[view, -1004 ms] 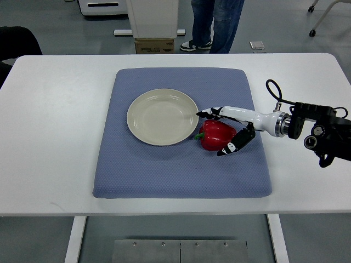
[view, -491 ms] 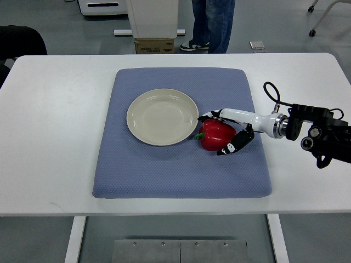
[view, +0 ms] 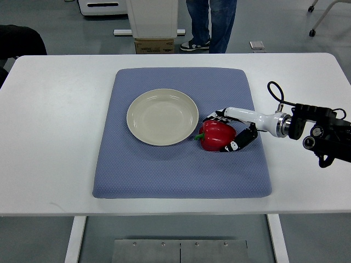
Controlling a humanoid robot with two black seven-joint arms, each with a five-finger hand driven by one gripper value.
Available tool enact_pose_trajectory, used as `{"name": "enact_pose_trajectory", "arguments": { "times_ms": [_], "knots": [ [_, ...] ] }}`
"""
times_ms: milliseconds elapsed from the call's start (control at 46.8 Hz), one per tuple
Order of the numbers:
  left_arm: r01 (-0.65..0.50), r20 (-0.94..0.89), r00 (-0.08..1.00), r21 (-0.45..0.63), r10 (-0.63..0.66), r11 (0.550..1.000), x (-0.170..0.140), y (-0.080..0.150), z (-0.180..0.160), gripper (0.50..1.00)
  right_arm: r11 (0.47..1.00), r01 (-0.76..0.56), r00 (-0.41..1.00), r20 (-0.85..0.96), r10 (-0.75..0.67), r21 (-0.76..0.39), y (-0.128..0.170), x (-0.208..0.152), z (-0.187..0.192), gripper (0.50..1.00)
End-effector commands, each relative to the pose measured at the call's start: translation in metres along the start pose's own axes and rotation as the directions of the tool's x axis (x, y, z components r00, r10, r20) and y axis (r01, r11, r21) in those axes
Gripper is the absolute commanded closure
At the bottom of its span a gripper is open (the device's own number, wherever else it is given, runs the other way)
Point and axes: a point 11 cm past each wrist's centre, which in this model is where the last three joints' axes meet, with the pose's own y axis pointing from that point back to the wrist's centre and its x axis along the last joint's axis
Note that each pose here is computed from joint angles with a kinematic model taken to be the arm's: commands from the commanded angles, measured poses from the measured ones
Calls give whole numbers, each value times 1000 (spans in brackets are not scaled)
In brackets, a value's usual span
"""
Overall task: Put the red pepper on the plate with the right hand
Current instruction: 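Close the right hand fingers around the red bell pepper, then lift and carry the pepper with the right hand over the plate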
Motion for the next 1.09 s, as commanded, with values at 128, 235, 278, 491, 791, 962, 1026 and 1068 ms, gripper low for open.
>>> {"name": "enact_pose_trajectory", "arguments": {
  "times_ms": [128, 235, 278, 491, 791, 962, 1026, 1068],
  "knots": [
    [0, 0, 1000, 1, 0, 1000, 0, 0, 0, 500, 1000, -4, 1000, 0, 4, -3, 0, 2, 0, 1000],
    [0, 0, 1000, 1, 0, 1000, 0, 0, 0, 500, 999, -19, 1000, -5, 19, -26, 1, 9, -1, 1000],
    [0, 0, 1000, -1, 0, 1000, 0, 0, 0, 500, 999, -29, 1000, -7, 29, -35, 1, 15, -3, 1000],
    [0, 0, 1000, -1, 0, 1000, 0, 0, 0, 500, 993, -110, 994, -1, 110, -38, -5, 46, -23, 1000],
    [0, 0, 1000, -1, 0, 1000, 0, 0, 0, 500, 994, -112, 994, 6, 112, 2, -37, 53, -72, 1000],
    [0, 0, 1000, -1, 0, 1000, 0, 0, 0, 500, 997, -66, 998, 3, 66, 25, -59, 33, -97, 1000],
    [0, 0, 1000, -1, 0, 1000, 0, 0, 0, 500, 998, -56, 998, 5, 56, 31, -68, 27, -105, 1000],
    [0, 0, 1000, -1, 0, 1000, 0, 0, 0, 500, 998, -50, 999, 5, 50, 32, -75, 23, -109, 1000]
  ]
}}
